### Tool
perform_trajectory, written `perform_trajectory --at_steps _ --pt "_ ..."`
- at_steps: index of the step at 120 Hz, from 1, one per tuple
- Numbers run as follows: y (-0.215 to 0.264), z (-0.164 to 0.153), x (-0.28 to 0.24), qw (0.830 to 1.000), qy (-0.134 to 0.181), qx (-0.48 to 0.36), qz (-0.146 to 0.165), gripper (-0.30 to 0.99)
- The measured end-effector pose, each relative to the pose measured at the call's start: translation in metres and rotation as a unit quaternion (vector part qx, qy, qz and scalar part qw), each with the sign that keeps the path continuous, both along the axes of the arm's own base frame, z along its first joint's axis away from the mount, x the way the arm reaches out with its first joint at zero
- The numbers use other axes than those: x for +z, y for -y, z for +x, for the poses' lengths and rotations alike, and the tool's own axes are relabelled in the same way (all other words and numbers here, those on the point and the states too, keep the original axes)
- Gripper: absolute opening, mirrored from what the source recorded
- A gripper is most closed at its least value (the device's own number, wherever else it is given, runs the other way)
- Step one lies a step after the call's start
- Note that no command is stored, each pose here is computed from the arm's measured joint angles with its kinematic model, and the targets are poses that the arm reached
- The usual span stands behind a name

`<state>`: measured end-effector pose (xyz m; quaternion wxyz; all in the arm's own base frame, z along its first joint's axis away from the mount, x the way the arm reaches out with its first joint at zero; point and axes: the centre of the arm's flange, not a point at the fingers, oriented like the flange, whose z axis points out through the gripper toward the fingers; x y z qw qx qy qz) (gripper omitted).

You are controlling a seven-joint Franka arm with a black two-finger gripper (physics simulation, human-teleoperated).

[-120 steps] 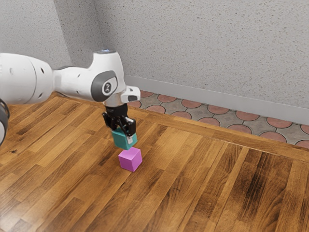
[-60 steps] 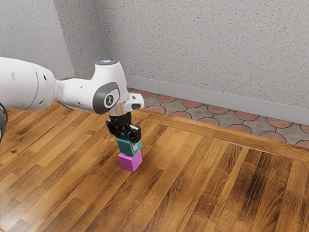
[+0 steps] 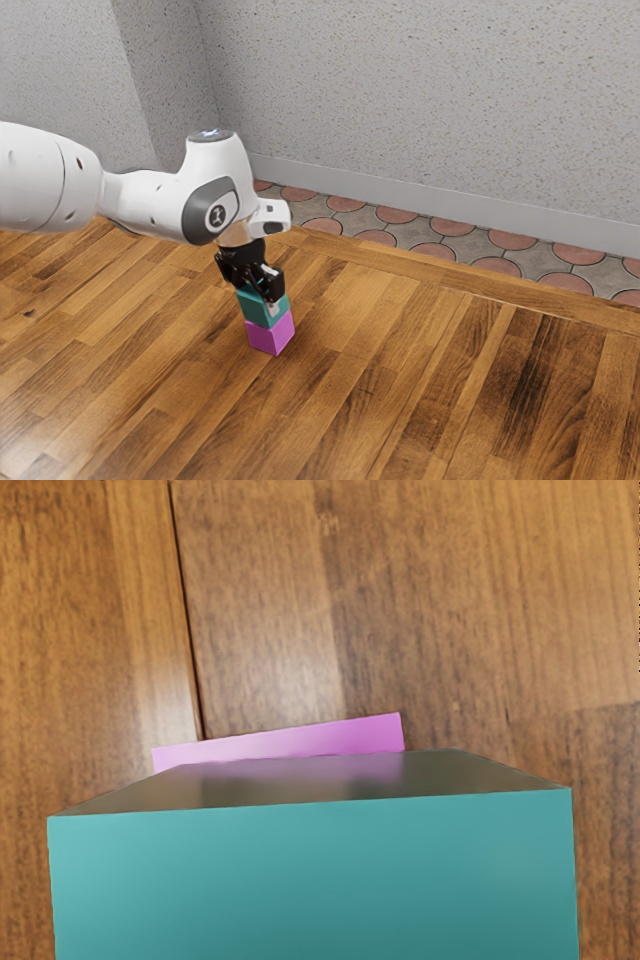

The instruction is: Pick up the blue block with one arm, and put the blue block on the pink block with one arm

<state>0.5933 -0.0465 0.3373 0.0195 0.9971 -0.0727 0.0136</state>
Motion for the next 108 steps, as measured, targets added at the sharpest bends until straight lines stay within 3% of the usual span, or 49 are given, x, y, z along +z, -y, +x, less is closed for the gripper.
perform_trajectory --at_steps 45,77,108 --pt "-0.003 0.002 0.0 1.0 0.006 -0.017 -0.011 0.4" --pt "-0.005 0.002 0.001 0.999 0.009 -0.023 -0.02 0.58" --pt "-0.011 -0.006 0.087 0.996 0.075 -0.037 -0.037 0.65"
